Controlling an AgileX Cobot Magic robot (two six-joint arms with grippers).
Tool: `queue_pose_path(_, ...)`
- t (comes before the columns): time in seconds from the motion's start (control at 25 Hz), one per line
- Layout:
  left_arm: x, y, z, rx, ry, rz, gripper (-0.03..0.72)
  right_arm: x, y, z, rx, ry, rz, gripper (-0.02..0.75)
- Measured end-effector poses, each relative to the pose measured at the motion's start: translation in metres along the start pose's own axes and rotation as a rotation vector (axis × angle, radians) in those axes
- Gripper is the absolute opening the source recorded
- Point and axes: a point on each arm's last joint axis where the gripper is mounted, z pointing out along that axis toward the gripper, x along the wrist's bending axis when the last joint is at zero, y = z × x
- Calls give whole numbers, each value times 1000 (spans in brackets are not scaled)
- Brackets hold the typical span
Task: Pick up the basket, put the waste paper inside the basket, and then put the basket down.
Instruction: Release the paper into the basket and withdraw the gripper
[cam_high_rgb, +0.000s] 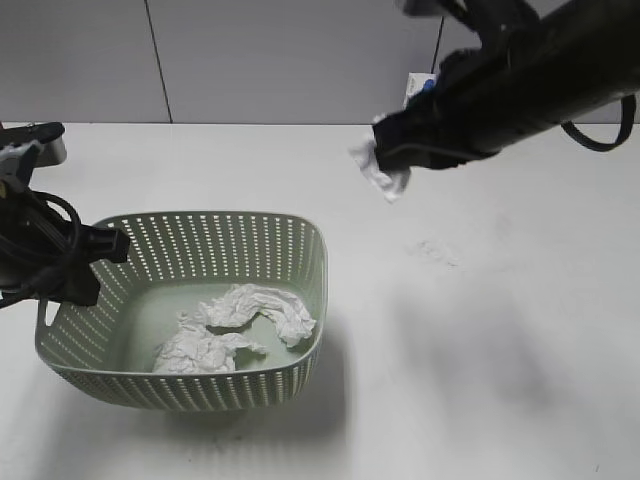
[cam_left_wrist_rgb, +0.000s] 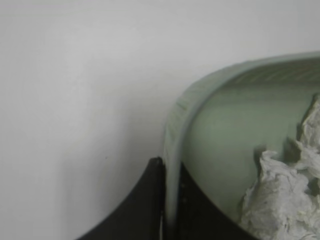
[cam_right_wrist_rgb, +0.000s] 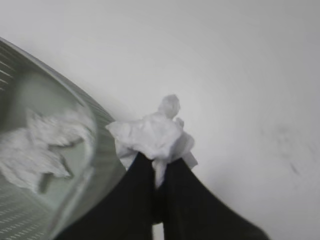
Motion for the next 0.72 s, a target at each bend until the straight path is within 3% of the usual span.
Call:
queue_pose_path(0.16,0,0,0,0,0,-1,2,43,10,-8,-123,124,-106,20)
queue_pose_path(0.36,0,0,0,0,0,-1,2,91,-8,39,-43,206,-197,36)
queue_pose_path(0.48,0,0,0,0,0,-1,2,100,-25,75,52,211,-224,203)
queue_pose_path(0.64,0,0,0,0,0,-1,2,97,-36,99,114,197,-231,571)
queue_pose_path(0.72,0,0,0,0,-1,-2,2,97,-35,98,109,195,-244,623)
